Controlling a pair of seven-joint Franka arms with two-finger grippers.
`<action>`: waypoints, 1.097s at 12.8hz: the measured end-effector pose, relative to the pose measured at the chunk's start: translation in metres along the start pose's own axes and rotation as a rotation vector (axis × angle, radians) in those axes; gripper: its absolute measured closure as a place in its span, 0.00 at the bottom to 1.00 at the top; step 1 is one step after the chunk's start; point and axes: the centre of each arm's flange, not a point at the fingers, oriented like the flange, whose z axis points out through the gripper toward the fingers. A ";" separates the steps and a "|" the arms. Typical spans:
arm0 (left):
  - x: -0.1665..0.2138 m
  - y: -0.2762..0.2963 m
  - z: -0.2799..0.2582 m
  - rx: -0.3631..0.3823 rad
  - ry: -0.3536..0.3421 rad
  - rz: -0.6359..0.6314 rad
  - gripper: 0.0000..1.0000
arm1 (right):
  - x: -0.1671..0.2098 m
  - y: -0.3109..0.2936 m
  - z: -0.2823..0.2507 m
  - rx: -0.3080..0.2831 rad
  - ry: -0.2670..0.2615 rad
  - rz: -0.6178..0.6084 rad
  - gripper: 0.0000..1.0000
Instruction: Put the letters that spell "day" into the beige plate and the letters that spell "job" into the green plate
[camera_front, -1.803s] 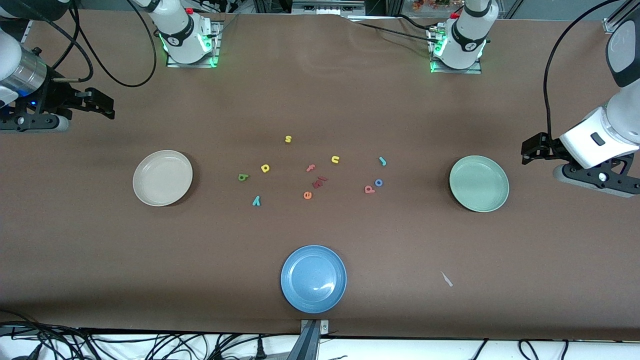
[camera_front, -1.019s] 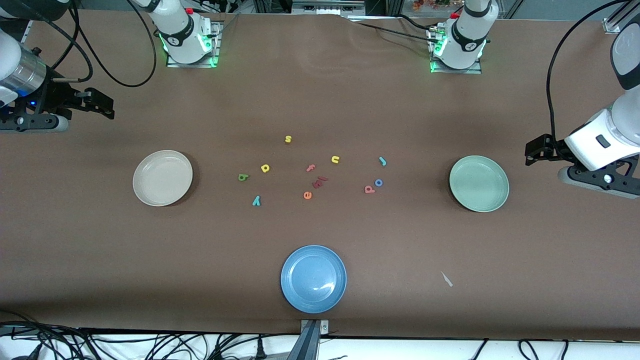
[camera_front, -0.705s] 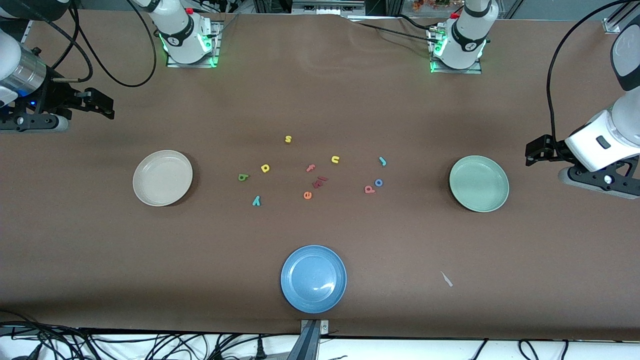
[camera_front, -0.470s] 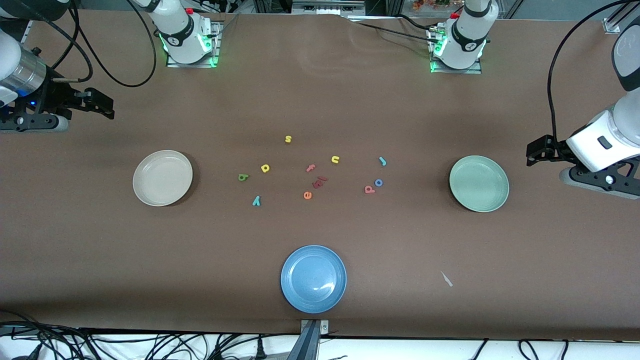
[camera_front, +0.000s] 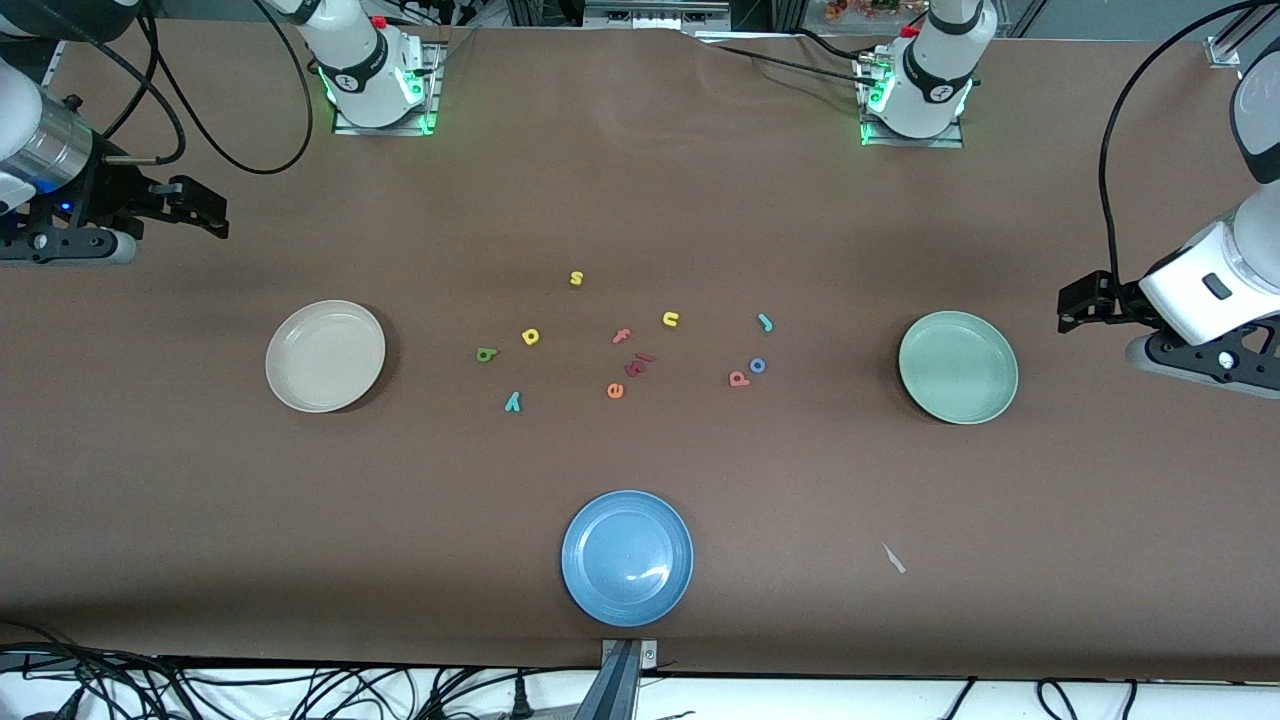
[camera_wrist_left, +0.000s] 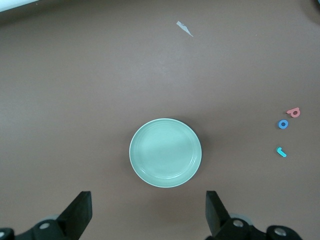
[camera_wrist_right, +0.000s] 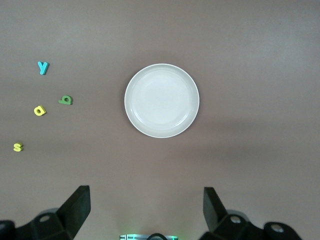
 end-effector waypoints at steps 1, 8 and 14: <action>0.000 0.000 0.000 0.000 0.000 0.000 0.00 | 0.000 0.000 0.000 0.000 0.000 0.000 0.00; 0.000 -0.001 0.000 0.000 0.000 -0.001 0.00 | 0.000 0.000 0.000 0.000 0.000 0.000 0.00; -0.003 -0.012 0.001 -0.001 -0.001 -0.019 0.00 | 0.000 0.000 0.000 0.000 0.000 0.000 0.00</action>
